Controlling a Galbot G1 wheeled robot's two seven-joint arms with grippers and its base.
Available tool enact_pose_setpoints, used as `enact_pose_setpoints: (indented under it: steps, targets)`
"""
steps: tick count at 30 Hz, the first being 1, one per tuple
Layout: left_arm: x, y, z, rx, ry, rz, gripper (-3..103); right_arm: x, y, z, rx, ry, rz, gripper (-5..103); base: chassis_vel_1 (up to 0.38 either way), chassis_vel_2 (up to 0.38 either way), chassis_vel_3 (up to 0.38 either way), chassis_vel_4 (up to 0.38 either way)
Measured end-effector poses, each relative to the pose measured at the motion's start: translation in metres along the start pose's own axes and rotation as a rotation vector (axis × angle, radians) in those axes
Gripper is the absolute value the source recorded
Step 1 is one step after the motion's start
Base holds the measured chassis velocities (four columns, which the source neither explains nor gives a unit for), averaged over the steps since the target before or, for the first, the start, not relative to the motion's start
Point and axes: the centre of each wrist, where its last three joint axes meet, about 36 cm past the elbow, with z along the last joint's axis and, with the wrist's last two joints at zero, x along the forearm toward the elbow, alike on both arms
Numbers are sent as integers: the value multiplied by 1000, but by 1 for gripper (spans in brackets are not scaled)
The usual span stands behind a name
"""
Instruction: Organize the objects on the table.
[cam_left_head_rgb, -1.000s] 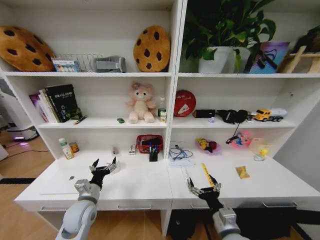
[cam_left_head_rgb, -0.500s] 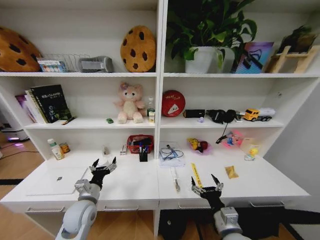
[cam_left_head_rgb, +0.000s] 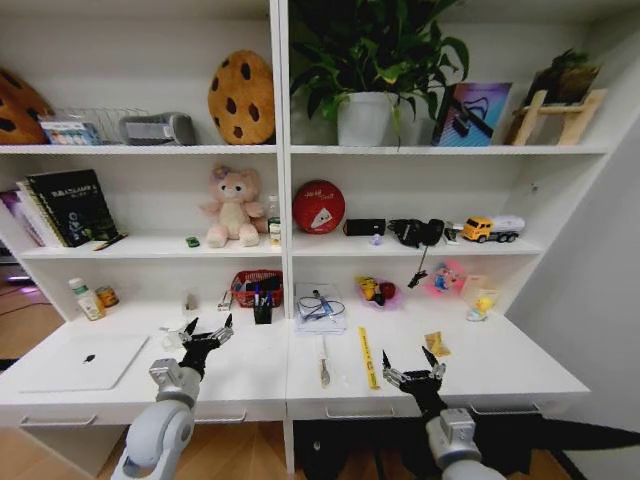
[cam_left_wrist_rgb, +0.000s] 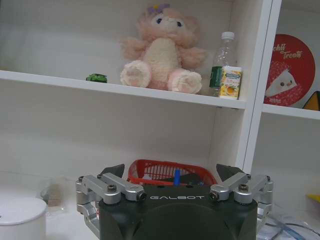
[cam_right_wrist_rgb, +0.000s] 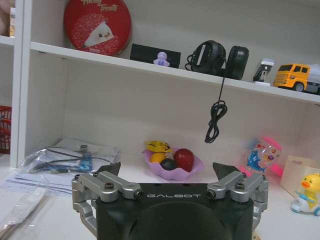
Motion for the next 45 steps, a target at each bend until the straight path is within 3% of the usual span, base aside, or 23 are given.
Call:
enact_pose_setpoints:
  steps: [13,18,21,24,27,28,29,30,32,38,45]
  targets:
    - [0,0,0,0,0,0,100,-18,0,4,-5,-2,43,100,-139,-145,131,135]
    - [0,0,0,0,0,0,100,-44,1,3,-58,55,170,100,-43,-48,26,45]
    - [0,0,0,0,0,0,100,-57,-6,3,-74,108,226,100,0,0,0,0]
    - [0,0,0,0,0,0,100,-76,-29,9,-79,163,246,100,0,0,0,0]
    - [0,0,0,0,0,0,100,-89,-48,17,-73,178,238,100,0,0,0,0]
    - [0,0,0,0,0,0,100,-106,-81,20,-118,204,190,100,0,0,0,0]
    - [0,0,0,0,0,0,100,-113,-99,16,-145,222,152,100,0,0,0,0]
    - [0,0,0,0,0,0,100,-113,-99,16,-145,222,152,100,0,0,0,0]
    - [0,0,0,0,0,0,100,-121,-123,3,-181,253,85,100,0,0,0,0]
    - [0,0,0,0,0,0,100,-132,-136,-19,-228,348,11,100,0,0,0,0]
    - [0,0,0,0,0,0,100,-172,-120,-24,-218,373,13,100,0,0,0,0]
